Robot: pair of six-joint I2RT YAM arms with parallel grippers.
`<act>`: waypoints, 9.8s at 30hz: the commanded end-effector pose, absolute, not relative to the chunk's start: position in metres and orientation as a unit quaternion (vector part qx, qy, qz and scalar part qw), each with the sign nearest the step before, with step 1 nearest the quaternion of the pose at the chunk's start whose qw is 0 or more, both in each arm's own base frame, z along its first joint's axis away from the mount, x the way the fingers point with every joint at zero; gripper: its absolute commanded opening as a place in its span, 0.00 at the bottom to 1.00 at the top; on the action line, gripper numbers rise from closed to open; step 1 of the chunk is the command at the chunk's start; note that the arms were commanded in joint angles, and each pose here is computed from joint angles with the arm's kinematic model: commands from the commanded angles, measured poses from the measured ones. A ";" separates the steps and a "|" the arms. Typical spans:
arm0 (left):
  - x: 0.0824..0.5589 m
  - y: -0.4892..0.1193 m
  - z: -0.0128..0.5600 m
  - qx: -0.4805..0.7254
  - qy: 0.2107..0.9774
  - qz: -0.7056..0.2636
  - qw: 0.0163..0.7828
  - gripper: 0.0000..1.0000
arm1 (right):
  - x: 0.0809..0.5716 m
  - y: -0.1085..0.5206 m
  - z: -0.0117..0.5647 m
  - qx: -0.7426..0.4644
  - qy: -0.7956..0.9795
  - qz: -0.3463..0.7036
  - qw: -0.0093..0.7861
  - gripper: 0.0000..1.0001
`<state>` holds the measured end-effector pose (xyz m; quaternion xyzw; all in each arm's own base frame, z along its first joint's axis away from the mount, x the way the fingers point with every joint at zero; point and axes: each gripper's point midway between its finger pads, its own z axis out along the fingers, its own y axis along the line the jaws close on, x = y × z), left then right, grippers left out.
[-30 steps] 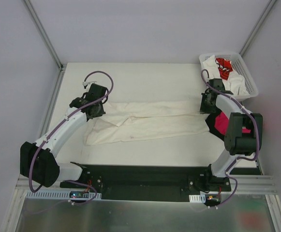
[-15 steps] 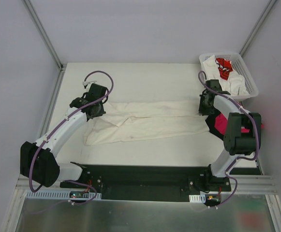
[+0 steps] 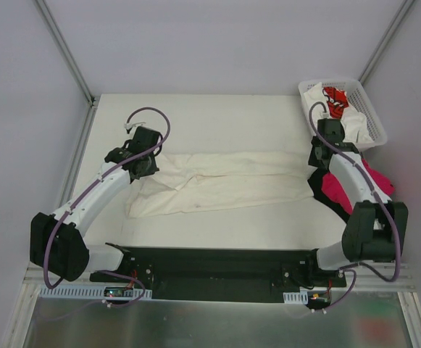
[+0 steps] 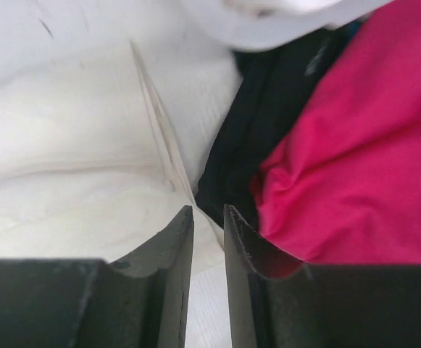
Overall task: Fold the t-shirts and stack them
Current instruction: Fold the other side of the tshirt into a rectangle
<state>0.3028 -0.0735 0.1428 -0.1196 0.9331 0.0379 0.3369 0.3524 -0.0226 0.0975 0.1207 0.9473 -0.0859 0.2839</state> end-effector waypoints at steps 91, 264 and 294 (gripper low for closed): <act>0.489 -0.041 0.091 -0.226 0.892 0.094 0.381 0.68 | 0.364 0.111 0.139 -0.025 0.939 0.063 0.337 0.24; 0.256 -0.177 0.055 0.425 0.877 0.180 0.134 0.44 | 0.390 0.100 0.220 0.038 0.886 0.161 0.433 0.20; 0.302 -0.160 0.056 0.389 0.867 0.261 0.170 0.41 | 0.389 0.097 0.208 0.036 0.894 0.157 0.419 0.20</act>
